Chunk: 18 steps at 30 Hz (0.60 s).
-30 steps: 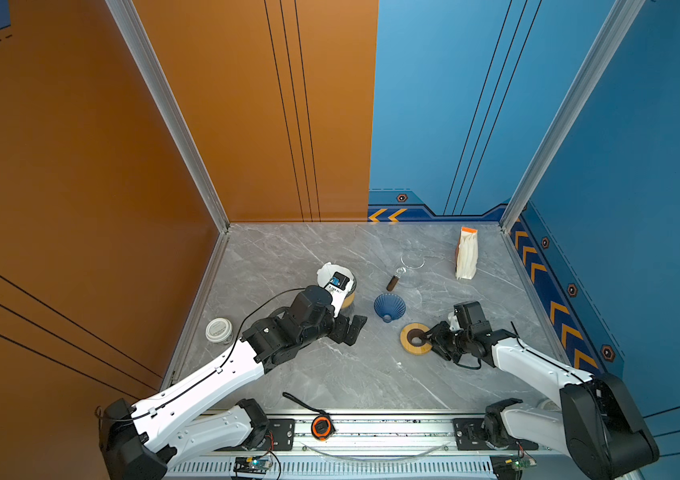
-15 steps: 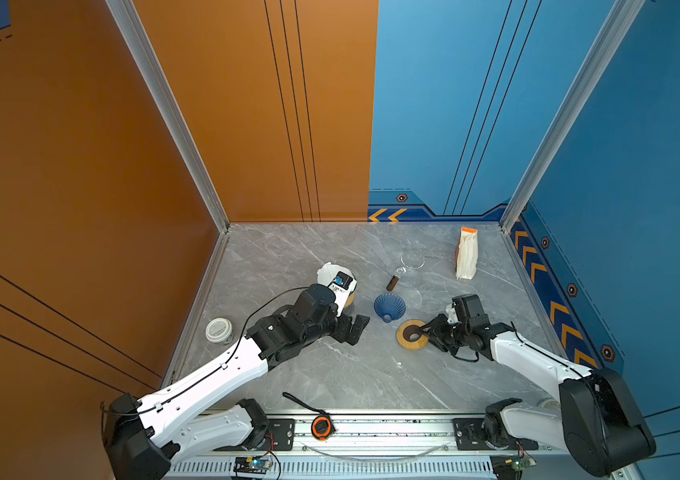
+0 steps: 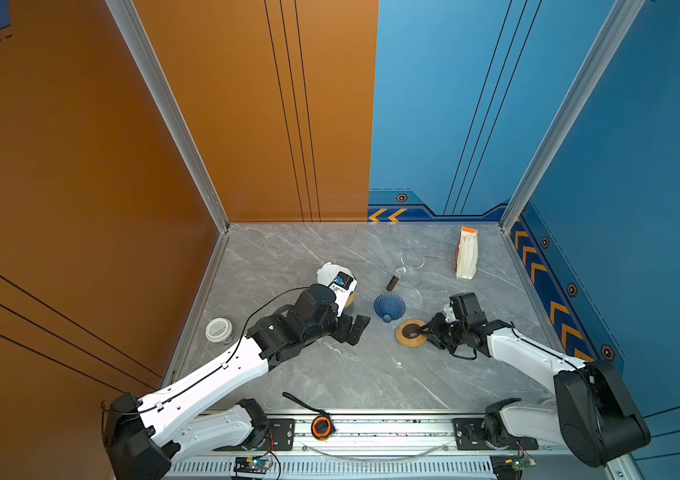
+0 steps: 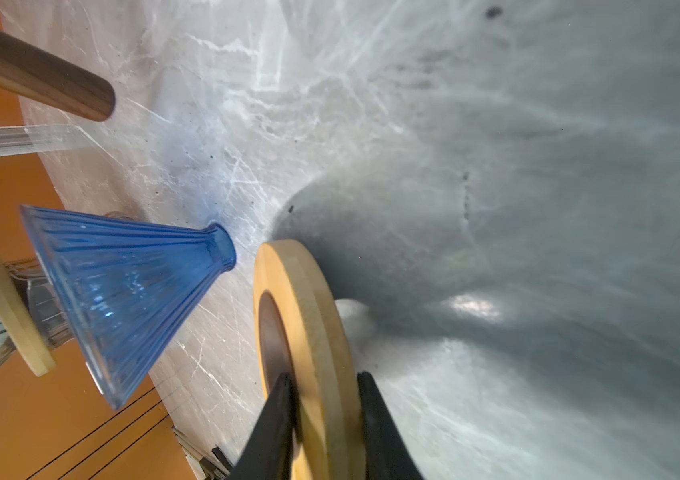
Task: Place the coffee filter in the dripper
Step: 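Lift the bamboo ring with the right gripper and carry it farther from the robot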
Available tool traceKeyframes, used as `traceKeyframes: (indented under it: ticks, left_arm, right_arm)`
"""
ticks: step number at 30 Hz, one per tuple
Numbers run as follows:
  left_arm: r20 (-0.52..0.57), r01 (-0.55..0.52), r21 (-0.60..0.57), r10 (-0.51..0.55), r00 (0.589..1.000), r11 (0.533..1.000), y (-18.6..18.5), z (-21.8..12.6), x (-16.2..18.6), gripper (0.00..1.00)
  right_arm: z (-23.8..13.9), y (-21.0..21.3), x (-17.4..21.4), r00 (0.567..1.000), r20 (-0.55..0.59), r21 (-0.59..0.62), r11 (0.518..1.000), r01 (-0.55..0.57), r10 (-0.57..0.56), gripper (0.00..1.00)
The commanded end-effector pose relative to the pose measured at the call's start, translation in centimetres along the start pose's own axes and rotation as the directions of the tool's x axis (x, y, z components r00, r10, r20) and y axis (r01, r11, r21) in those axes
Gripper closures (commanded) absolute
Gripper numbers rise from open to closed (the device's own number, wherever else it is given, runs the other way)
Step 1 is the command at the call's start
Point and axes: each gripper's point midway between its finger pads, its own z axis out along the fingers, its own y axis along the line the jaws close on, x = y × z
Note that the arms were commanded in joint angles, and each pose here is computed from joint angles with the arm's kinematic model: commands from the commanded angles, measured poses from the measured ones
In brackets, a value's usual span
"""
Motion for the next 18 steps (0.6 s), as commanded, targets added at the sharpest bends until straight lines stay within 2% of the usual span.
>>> traceKeyframes:
  ticks: [1, 18]
  left_arm:
    - [0.024, 0.011, 0.021, -0.012, 1.000, 1.000, -0.6, -0.3, -1.2, 0.02]
    - [0.020, 0.017, 0.013, -0.017, 1.000, 1.000, -0.4, -0.1, -1.1, 0.02]
  right_arm:
    - [-0.1, 0.9, -0.6, 0.999, 0.017, -0.006, 1.000, 0.030, -0.030, 0.80]
    - [-0.7, 1.9, -2.0, 0.996, 0.071, 0.002, 0.998, 0.056, -0.056, 0.92]
